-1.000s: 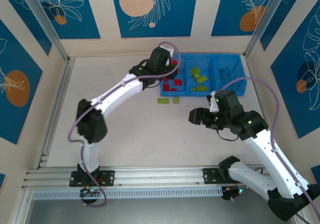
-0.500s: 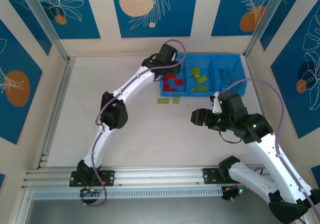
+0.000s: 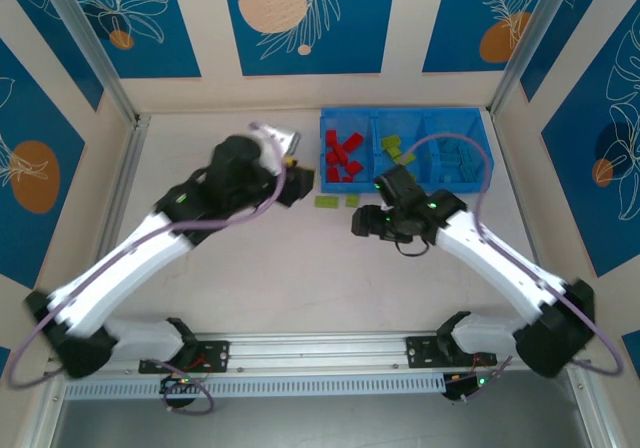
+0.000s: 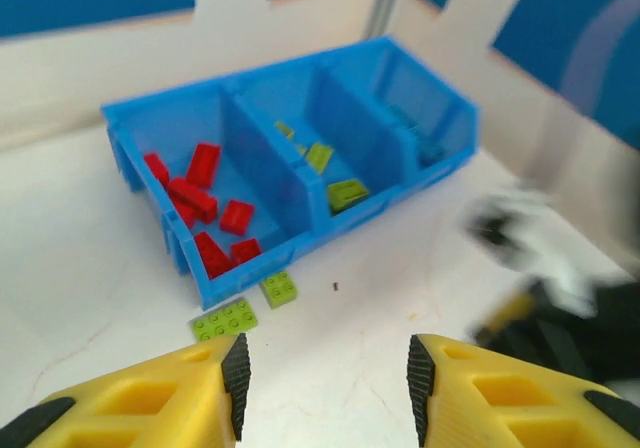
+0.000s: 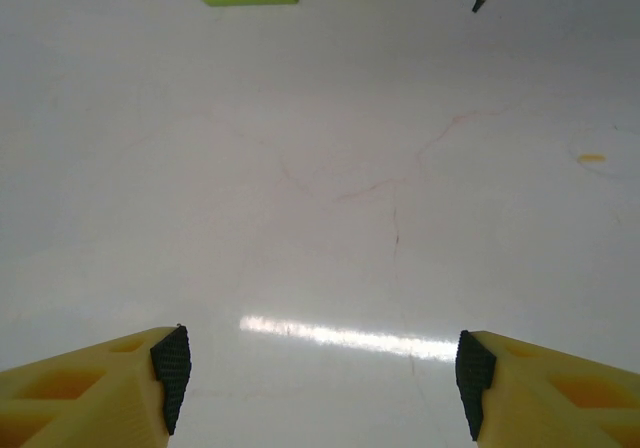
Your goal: Sort the legos into containers by color
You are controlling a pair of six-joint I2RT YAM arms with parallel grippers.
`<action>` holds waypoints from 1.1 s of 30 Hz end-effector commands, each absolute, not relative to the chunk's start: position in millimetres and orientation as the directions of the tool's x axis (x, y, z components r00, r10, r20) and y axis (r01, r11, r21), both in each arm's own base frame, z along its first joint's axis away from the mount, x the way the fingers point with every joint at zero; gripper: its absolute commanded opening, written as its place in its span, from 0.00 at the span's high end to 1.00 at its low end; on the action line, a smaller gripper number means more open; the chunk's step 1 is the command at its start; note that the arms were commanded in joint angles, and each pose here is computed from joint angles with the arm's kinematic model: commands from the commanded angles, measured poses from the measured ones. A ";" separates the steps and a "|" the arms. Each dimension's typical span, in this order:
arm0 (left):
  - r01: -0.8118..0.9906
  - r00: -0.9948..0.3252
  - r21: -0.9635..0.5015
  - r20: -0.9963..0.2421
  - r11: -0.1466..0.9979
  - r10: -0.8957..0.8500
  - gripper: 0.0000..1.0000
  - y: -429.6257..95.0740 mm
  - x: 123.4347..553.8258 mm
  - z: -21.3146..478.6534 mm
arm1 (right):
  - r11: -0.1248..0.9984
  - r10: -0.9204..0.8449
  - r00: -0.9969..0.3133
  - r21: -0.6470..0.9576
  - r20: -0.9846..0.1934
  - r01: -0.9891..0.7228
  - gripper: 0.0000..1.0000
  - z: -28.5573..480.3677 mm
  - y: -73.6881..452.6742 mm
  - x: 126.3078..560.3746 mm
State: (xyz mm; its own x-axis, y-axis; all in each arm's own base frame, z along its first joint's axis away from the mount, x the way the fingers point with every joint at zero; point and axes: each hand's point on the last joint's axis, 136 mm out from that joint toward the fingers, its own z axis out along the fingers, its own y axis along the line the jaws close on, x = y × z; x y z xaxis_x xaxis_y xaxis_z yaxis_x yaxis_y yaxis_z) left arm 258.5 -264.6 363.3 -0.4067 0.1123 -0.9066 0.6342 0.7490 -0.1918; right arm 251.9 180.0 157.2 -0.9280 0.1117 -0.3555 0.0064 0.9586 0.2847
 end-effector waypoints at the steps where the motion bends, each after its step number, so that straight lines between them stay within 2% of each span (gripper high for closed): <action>1: 0.696 -0.343 -0.068 -0.906 0.715 0.248 0.49 -236.5 226.0 342.4 | 0.965 0.161 -0.867 0.261 -0.472 0.038 0.27 155.5 194.2 301.8; 4: 0.737 -0.264 0.031 -0.907 0.676 0.329 0.39 -212.1 200.0 337.5 | 0.973 0.176 -0.862 0.218 -0.475 0.079 0.27 127.0 200.5 331.8; 6: 0.765 -0.186 0.142 -0.885 0.628 0.427 0.28 -201.1 190.0 325.0 | 0.976 0.192 -0.868 0.184 -0.459 0.118 0.29 107.2 200.3 348.1; 9: 0.787 -0.072 0.280 -0.843 0.550 0.533 0.15 -195.0 185.0 302.7 | 0.980 0.194 -0.865 0.127 -0.463 0.152 0.32 86.0 199.1 368.3; 11: 0.808 -0.010 0.320 -0.832 0.495 0.555 0.11 -199.5 181.0 292.3 | 0.982 0.191 -0.858 0.094 -0.476 0.166 0.32 75.1 198.2 379.6; 16: 0.843 0.022 0.320 -0.824 0.433 0.567 0.05 -206.7 174.1 278.4 | 0.976 0.212 -0.841 0.068 -0.497 0.206 0.32 57.2 192.3 402.7; 22: 0.859 0.014 0.309 -0.811 0.408 0.584 0.03 -210.0 172.9 258.3 | 0.979 0.202 -0.874 0.082 -0.441 0.185 0.41 34.6 204.3 406.9; 28: 0.858 0.011 0.310 -0.809 0.410 0.587 0.02 -209.0 173.5 256.5 | 0.977 0.210 -0.885 0.065 -0.415 0.201 0.58 21.3 199.1 393.6; 33: 0.858 0.008 0.309 -0.807 0.410 0.591 0.01 -208.3 173.9 253.4 | 0.979 0.203 -0.877 0.087 -0.437 0.183 0.70 33.0 195.4 371.3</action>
State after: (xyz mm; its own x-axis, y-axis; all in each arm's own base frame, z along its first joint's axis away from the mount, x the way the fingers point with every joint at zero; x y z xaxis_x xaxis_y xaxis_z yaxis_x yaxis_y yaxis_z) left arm 175.4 -206.2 249.7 -0.0203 0.6056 -0.7955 0.8535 0.4249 0.3016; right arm 387.6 197.9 25.0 -0.8806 0.1979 -0.4305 0.1818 0.9802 0.0787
